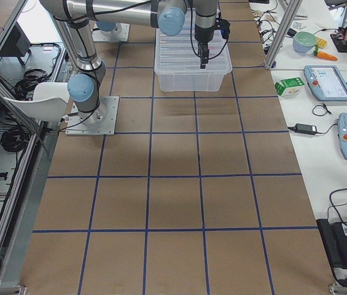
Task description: Place red block in blue tray from box
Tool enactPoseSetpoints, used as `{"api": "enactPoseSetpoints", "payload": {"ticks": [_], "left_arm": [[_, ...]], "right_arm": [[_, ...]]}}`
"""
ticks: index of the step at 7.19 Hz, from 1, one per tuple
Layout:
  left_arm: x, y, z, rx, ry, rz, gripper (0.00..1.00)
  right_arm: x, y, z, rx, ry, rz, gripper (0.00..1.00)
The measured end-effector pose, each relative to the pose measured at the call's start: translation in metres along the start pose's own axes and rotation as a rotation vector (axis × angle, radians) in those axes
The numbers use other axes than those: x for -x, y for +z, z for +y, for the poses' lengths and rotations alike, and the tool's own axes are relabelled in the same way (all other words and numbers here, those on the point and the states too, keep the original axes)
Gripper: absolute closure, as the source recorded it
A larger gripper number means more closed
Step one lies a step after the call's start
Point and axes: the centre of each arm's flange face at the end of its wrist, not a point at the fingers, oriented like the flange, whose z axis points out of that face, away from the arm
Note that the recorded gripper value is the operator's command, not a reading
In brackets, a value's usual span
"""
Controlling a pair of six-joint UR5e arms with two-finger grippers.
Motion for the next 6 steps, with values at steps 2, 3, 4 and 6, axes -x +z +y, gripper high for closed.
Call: {"api": "enactPoseSetpoints", "payload": {"ticks": [2,3,4,6], "left_arm": [[-0.032,-0.012,0.022,-0.003,-0.012,-0.012,0.00],[-0.037,-0.018,0.034,0.005,-0.008,-0.015,0.00],[-0.039,-0.022,0.042,0.009,-0.004,-0.017,0.00],[-0.036,-0.024,0.045,0.011,-0.006,-0.013,0.00]], "right_arm": [[0.031,-0.011,0.010,-0.013,-0.002,-0.016,0.00],[0.059,-0.013,0.015,-0.018,-0.007,-0.020,0.00],[0.078,-0.014,0.018,-0.019,-0.012,-0.023,0.00],[0.089,-0.014,0.021,-0.011,-0.001,-0.025,0.00]]}}
